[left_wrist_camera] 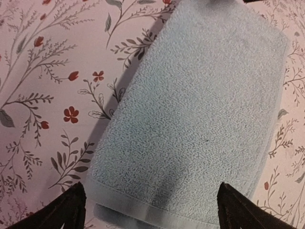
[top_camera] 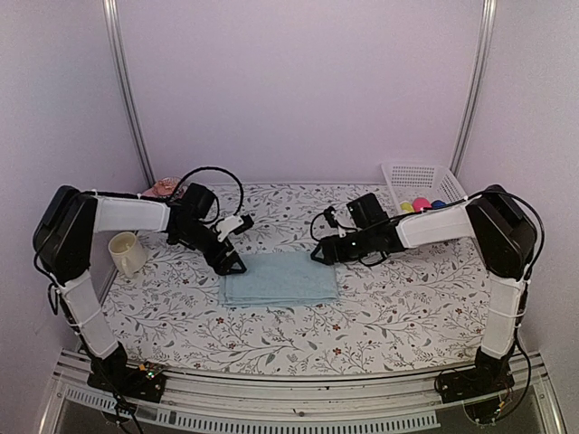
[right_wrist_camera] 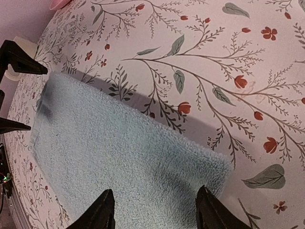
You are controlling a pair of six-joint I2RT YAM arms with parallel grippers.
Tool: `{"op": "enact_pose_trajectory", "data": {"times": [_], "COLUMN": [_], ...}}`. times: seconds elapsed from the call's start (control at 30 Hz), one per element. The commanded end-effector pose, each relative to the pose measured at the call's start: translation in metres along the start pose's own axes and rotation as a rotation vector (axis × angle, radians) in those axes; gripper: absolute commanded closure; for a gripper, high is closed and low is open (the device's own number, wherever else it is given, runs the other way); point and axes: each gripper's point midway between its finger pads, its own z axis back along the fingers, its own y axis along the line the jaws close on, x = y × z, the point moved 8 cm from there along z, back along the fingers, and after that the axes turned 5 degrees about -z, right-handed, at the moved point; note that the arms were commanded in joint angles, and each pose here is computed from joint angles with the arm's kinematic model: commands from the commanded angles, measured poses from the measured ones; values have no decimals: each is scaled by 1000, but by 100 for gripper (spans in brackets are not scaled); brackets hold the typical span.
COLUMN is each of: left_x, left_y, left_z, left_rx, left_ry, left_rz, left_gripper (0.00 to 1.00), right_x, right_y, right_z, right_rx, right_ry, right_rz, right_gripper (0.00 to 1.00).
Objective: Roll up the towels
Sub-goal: Adjust the towel at the center of the board, then rotate the towel at the center of the board.
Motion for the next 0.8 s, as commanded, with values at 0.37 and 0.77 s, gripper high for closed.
{"op": "enact_pose_trajectory", "data": {"times": [0.37, 0.77], "left_x": [6, 12], "left_y": [-22, 4], "left_z": [-1, -57], "left_rx": [-149, -98], "left_ry": [18, 114], "left_rz": [125, 119], "left_gripper": [3, 3], "right_x": [-2, -13], "right_y": [22, 23], "right_z": [73, 108], "right_rx": [-176, -243], "right_ry": [-140, -212], "right_rz": [81, 73], "right_gripper": [1, 1]}}
